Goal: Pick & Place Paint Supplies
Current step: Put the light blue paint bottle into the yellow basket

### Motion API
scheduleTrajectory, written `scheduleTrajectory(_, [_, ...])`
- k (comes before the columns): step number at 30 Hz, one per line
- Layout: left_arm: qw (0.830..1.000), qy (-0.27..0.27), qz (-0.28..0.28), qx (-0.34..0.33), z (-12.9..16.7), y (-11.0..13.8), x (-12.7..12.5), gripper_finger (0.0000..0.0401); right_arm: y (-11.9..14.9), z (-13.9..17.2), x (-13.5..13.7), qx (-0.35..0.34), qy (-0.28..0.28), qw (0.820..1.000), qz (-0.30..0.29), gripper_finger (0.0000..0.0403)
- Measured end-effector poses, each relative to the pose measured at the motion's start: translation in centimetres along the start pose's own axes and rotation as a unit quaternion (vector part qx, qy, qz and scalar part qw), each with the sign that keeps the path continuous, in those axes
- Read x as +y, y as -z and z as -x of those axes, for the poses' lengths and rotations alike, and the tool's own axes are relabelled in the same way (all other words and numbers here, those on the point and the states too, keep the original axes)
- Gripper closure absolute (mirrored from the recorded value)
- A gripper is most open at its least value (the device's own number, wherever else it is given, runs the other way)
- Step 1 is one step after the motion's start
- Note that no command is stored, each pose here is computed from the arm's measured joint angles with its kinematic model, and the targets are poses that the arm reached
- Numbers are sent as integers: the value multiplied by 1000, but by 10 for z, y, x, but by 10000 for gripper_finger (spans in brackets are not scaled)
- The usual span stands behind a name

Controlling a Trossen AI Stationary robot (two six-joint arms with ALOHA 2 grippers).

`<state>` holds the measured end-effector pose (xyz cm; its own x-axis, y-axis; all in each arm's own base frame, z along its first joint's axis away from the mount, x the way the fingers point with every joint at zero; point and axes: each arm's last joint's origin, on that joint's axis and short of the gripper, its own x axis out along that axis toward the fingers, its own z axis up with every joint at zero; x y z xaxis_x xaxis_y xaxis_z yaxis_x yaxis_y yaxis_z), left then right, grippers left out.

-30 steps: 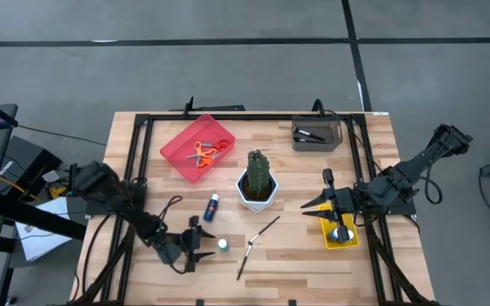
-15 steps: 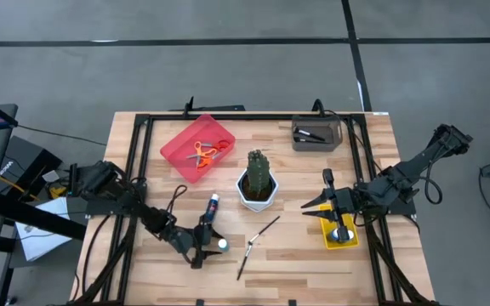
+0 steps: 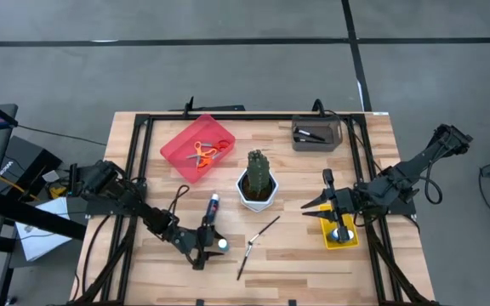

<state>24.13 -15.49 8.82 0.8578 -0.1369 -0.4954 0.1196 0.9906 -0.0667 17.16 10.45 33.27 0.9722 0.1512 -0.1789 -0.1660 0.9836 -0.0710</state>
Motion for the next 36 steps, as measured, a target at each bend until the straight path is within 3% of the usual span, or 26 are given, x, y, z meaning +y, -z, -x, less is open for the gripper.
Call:
scheduleTrajectory(15, [1000, -1, 5, -5, 0, -1, 0, 260, 0, 0, 0, 0, 0, 1000, 0, 342])
scheduleTrajectory(24, [1000, 0, 2, -12, 0, -2, 0, 268, 1, -2, 1, 2, 0, 1000, -1, 342])
scheduleTrajectory(31, [998, -3, 23, -57, -1, -18, 8, 269, 0, -16, 8, 13, -2, 1000, 5, 342])
scheduleTrajectory(36, [998, -7, 23, -56, 1, -49, 10, 269, -6, -30, 14, 24, -2, 1000, 14, 342])
